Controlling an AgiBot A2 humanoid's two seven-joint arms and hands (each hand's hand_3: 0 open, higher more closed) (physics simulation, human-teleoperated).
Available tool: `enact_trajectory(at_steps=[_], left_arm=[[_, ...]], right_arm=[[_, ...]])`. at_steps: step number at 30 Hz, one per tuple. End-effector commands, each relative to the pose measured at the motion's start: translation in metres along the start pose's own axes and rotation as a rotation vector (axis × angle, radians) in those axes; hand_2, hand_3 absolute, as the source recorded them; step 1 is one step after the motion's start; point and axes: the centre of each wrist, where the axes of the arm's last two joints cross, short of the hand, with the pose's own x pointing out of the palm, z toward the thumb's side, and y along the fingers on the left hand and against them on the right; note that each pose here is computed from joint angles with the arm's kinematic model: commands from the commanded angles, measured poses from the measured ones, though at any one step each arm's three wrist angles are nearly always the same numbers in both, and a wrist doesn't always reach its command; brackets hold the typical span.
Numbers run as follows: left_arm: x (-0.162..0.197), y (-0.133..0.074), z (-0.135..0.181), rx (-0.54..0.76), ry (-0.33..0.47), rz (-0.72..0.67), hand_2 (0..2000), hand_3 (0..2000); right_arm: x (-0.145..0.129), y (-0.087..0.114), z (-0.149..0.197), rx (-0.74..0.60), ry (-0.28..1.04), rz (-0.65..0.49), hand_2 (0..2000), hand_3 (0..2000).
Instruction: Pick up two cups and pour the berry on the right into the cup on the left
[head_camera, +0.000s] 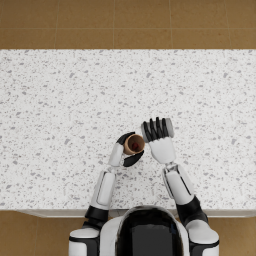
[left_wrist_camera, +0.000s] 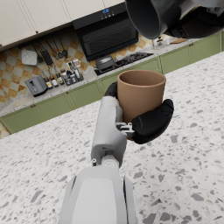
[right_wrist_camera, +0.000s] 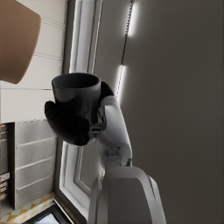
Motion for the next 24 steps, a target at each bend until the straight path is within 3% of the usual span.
enact_trajectory(at_steps=[1, 24], left_arm=[[-0.0042, 0.0017, 0.0072, 0.027, 0.000, 0.017, 2000, 1280], [-0.0024, -0.0032, 0.0001, 0.001, -0.001, 0.010, 2000, 1280]], right_arm=[[-0.0057, -0.0032, -0.0010, 0.011, 0.002, -0.022, 2000, 1280], [-0.0002, 0.0034, 0.0009, 0.007, 0.020, 0.005, 2000, 1280]])
